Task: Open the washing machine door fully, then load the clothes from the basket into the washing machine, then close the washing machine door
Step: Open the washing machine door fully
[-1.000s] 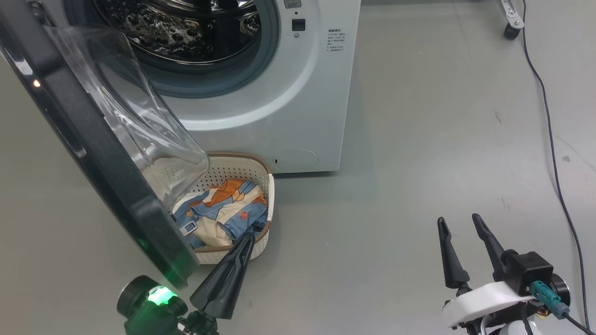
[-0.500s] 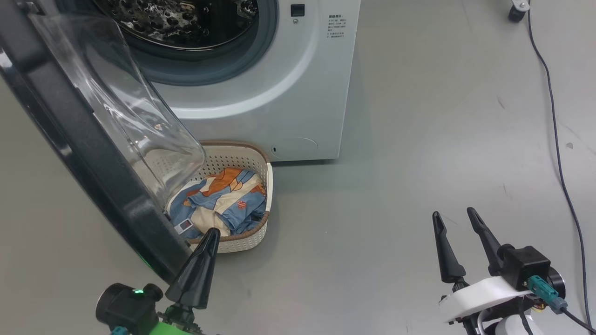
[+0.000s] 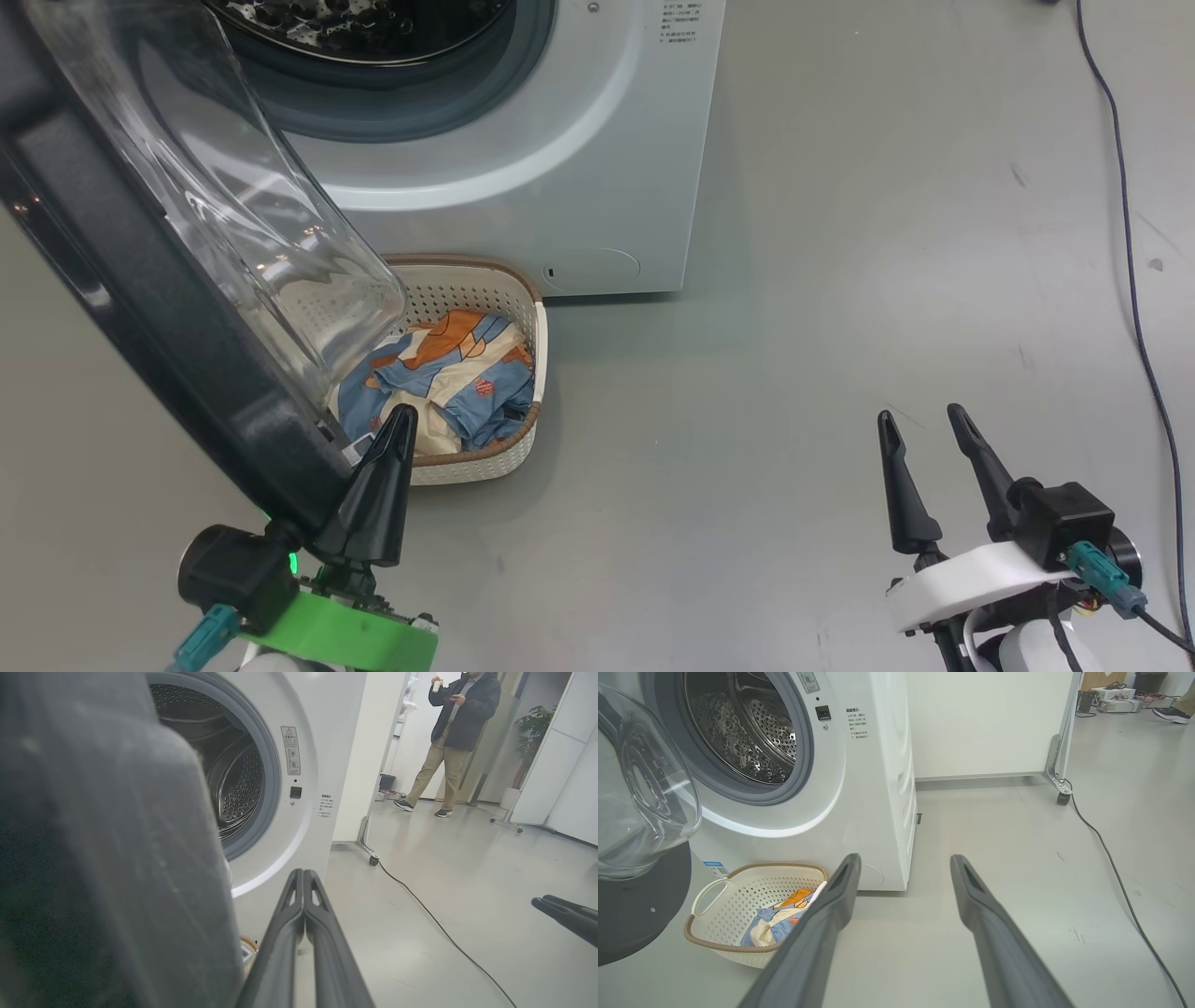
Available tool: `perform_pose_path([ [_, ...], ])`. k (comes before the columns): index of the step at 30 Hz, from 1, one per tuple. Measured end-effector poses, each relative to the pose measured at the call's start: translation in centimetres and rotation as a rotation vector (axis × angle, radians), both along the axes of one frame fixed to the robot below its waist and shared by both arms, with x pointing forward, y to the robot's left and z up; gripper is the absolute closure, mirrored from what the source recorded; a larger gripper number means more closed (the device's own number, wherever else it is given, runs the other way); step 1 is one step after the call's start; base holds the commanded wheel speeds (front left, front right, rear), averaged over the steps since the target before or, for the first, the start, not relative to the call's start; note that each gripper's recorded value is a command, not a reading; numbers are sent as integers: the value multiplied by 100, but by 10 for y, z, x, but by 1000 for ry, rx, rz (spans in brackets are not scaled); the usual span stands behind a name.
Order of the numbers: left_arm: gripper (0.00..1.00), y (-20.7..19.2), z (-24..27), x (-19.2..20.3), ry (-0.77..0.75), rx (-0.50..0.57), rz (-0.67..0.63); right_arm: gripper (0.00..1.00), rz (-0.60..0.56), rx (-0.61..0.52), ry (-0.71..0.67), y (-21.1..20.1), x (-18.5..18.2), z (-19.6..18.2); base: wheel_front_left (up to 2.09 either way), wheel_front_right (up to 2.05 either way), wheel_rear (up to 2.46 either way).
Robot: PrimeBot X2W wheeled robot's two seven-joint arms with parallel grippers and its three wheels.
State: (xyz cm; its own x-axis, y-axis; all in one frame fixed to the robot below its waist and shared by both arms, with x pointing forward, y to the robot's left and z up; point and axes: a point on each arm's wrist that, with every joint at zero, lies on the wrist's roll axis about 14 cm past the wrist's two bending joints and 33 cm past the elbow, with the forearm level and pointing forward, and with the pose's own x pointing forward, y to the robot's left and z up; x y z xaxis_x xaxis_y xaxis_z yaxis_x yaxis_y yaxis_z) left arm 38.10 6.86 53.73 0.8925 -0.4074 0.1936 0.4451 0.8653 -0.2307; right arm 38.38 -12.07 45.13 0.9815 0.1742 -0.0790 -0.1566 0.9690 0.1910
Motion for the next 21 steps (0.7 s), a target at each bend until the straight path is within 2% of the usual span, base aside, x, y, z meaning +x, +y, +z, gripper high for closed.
perform_pose_path([
  [21, 100, 34, -13, -8, 52, -2, 134, 0, 87, 18, 4, 27, 9, -3, 0, 0, 0],
])
